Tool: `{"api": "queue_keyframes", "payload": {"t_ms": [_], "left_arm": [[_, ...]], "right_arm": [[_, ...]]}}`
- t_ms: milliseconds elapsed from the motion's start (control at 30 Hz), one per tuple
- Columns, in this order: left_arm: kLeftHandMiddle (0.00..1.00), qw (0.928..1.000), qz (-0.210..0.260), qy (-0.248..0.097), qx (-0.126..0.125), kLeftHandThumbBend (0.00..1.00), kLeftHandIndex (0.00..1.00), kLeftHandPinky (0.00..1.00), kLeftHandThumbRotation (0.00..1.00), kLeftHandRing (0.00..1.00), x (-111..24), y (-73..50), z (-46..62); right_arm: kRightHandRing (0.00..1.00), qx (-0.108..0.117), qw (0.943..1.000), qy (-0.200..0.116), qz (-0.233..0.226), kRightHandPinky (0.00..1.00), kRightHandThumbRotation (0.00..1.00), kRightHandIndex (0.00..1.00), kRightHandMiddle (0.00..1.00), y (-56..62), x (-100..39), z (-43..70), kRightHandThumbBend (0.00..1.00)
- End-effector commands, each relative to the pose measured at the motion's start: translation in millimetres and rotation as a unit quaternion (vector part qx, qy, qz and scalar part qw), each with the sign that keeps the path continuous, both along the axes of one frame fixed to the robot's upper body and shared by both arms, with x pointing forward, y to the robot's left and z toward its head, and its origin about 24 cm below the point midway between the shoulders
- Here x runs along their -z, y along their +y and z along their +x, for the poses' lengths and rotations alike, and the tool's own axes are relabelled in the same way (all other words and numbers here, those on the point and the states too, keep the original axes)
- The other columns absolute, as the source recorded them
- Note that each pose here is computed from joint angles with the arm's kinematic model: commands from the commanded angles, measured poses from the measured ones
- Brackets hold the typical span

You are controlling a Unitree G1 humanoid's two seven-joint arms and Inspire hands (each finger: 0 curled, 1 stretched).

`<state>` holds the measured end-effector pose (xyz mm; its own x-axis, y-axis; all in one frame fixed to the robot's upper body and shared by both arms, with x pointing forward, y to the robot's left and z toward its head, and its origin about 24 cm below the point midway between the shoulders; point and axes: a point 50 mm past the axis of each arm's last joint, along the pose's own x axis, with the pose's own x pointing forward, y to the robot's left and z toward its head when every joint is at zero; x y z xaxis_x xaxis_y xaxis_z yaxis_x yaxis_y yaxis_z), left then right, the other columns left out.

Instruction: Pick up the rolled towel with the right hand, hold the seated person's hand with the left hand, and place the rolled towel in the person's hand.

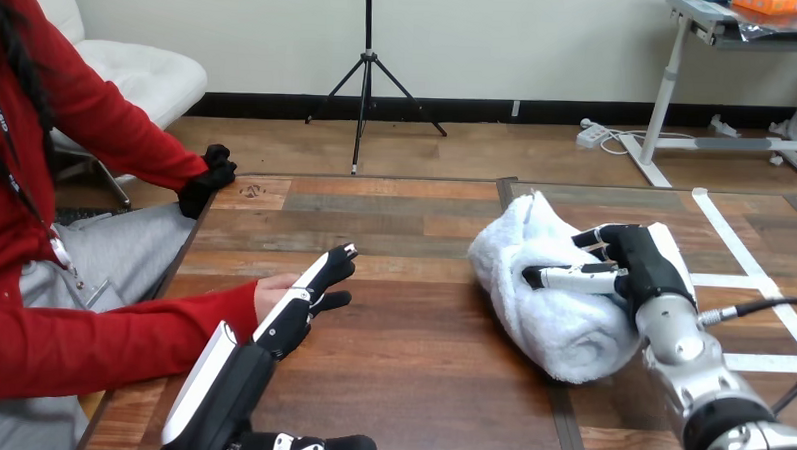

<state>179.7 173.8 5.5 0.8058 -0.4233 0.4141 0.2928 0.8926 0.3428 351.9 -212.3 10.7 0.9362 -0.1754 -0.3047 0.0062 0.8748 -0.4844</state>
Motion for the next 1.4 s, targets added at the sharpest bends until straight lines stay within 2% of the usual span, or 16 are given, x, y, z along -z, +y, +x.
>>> {"api": "queue_keyframes", "payload": {"t_ms": [0, 200, 400, 567, 967, 1367], "left_arm": [[0.96, 0.9989, 0.005, -0.047, 0.005, 1.00, 0.94, 0.86, 0.62, 0.94, -18.1, 2.7, 13.7], [0.96, 0.9991, 0.001, -0.043, 0.005, 1.00, 0.94, 0.86, 0.61, 0.94, -17.7, 3.0, 13.6], [0.96, 0.9990, 0.004, -0.043, 0.005, 1.00, 0.94, 0.86, 0.60, 0.94, -18.1, 4.0, 13.4], [0.95, 0.9993, 0.008, -0.035, 0.008, 1.00, 0.94, 0.86, 0.59, 0.93, -17.7, 4.9, 13.7], [0.92, 0.9993, 0.016, -0.016, 0.029, 1.00, 0.93, 0.87, 0.56, 0.90, -17.7, 6.4, 14.3], [0.91, 0.9991, 0.023, -0.008, 0.035, 1.00, 0.91, 0.89, 0.55, 0.90, -18.6, 7.0, 13.6]], "right_arm": [[0.42, -0.012, 0.9944, -0.101, 0.030, 0.34, 0.00, 0.52, 0.52, 12.9, -21.3, 8.5, 0.80], [0.40, -0.019, 0.9867, -0.156, 0.040, 0.33, 0.00, 0.51, 0.51, 15.2, -21.7, 1.1, 0.78], [0.39, -0.023, 0.9812, -0.186, 0.046, 0.32, 0.00, 0.49, 0.49, 17.7, -20.7, -4.5, 0.76], [0.37, -0.025, 0.9735, -0.221, 0.054, 0.30, 0.00, 0.47, 0.48, 21.7, -19.0, -12.0, 0.76], [0.35, -0.023, 0.9616, -0.266, 0.064, 0.28, 0.00, 0.46, 0.46, 28.3, -15.6, -23.4, 0.76], [0.33, -0.018, 0.9538, -0.292, 0.069, 0.27, 0.00, 0.45, 0.43, 34.6, -13.4, -30.3, 0.75]]}}
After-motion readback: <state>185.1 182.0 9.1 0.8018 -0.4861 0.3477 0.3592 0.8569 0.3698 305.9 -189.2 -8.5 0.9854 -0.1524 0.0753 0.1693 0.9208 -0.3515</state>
